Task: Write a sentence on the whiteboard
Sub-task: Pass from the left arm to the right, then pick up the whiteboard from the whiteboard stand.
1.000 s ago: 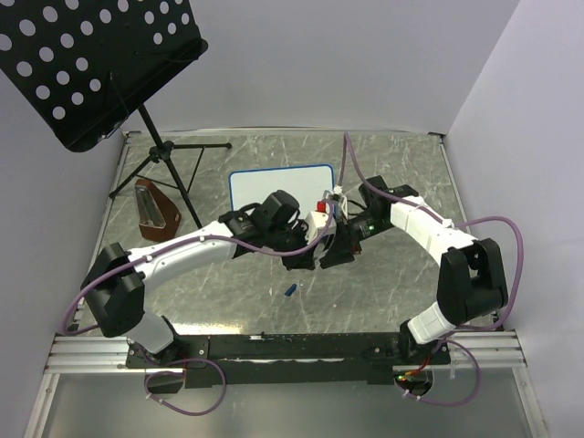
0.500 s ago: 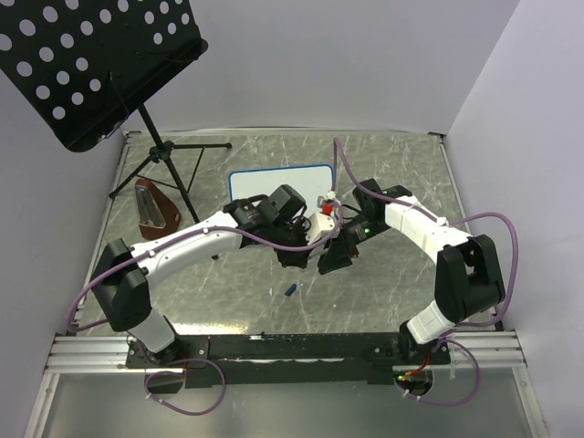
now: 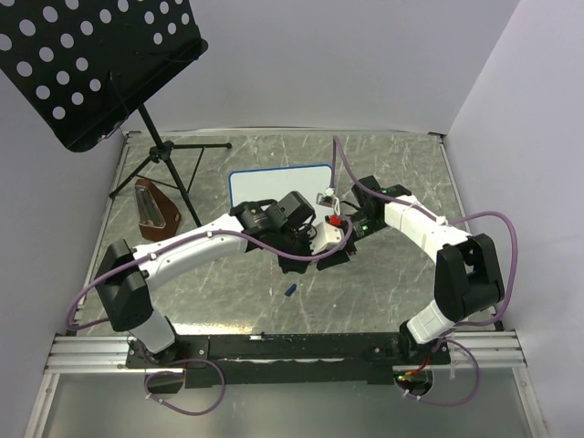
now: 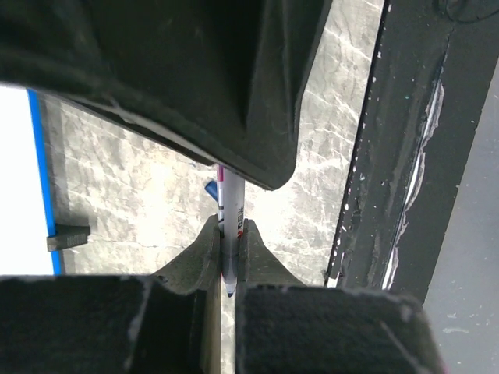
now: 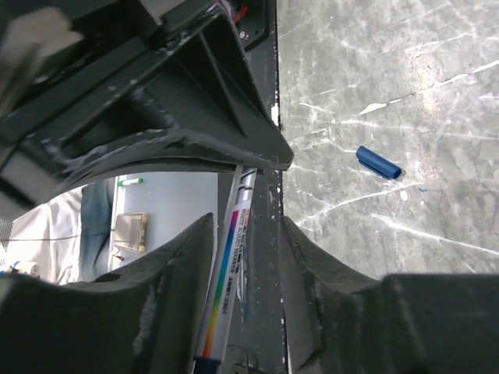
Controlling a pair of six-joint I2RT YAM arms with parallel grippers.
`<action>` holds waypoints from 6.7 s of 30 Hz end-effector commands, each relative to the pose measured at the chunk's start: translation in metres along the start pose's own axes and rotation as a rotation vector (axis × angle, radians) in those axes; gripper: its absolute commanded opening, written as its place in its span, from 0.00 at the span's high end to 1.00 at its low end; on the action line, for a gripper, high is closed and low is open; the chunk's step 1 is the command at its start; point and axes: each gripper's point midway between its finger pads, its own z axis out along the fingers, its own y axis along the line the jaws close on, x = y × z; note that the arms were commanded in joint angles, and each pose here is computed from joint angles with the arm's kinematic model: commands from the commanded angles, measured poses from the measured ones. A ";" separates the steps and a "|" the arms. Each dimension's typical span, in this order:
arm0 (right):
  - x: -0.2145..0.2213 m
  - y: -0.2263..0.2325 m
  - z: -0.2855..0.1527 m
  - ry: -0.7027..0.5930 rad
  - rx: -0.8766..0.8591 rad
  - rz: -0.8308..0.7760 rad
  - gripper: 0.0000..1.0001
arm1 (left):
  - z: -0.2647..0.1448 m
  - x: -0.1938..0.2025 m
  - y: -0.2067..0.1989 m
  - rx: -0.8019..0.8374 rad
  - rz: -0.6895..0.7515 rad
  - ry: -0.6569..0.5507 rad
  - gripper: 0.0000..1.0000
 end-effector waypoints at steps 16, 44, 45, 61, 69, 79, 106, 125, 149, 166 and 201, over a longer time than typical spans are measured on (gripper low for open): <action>-0.005 0.014 0.008 0.029 -0.050 -0.054 1.00 | -0.012 -0.024 0.016 -0.110 0.043 0.002 0.95; -0.078 -0.036 -0.093 -0.325 0.871 -0.506 1.00 | -0.191 0.022 0.091 -0.540 -0.776 -1.085 0.03; -0.082 -0.035 -0.095 -0.326 0.892 -0.536 1.00 | -0.192 0.022 0.094 -0.539 -0.784 -1.093 0.03; -0.069 0.002 -0.081 -0.310 0.715 -0.626 1.00 | -0.186 0.076 0.160 -0.516 -0.991 -1.041 0.03; -0.074 -0.003 -0.083 -0.351 0.701 -0.556 1.00 | -0.175 0.082 0.173 -0.538 -0.914 -0.969 0.01; -0.072 0.005 -0.077 -0.323 0.630 -0.558 1.00 | -0.151 0.093 0.215 -0.518 -0.917 -0.913 0.09; -0.062 0.001 -0.065 -0.259 0.521 -0.546 1.00 | -0.103 0.123 0.256 -0.236 -0.780 -0.808 0.23; -0.062 0.002 -0.065 -0.255 0.515 -0.546 1.00 | -0.071 0.108 0.249 -0.167 -0.764 -0.779 0.65; -0.060 0.000 -0.065 -0.254 0.525 -0.546 1.00 | -0.031 0.075 0.215 -0.197 -0.708 -0.858 0.98; -0.059 -0.004 -0.067 -0.248 0.537 -0.543 1.00 | -0.019 0.044 0.207 -0.245 -0.696 -0.887 0.99; -0.058 -0.003 -0.067 -0.250 0.539 -0.547 1.00 | -0.069 0.024 0.218 -0.192 -0.669 -0.952 0.99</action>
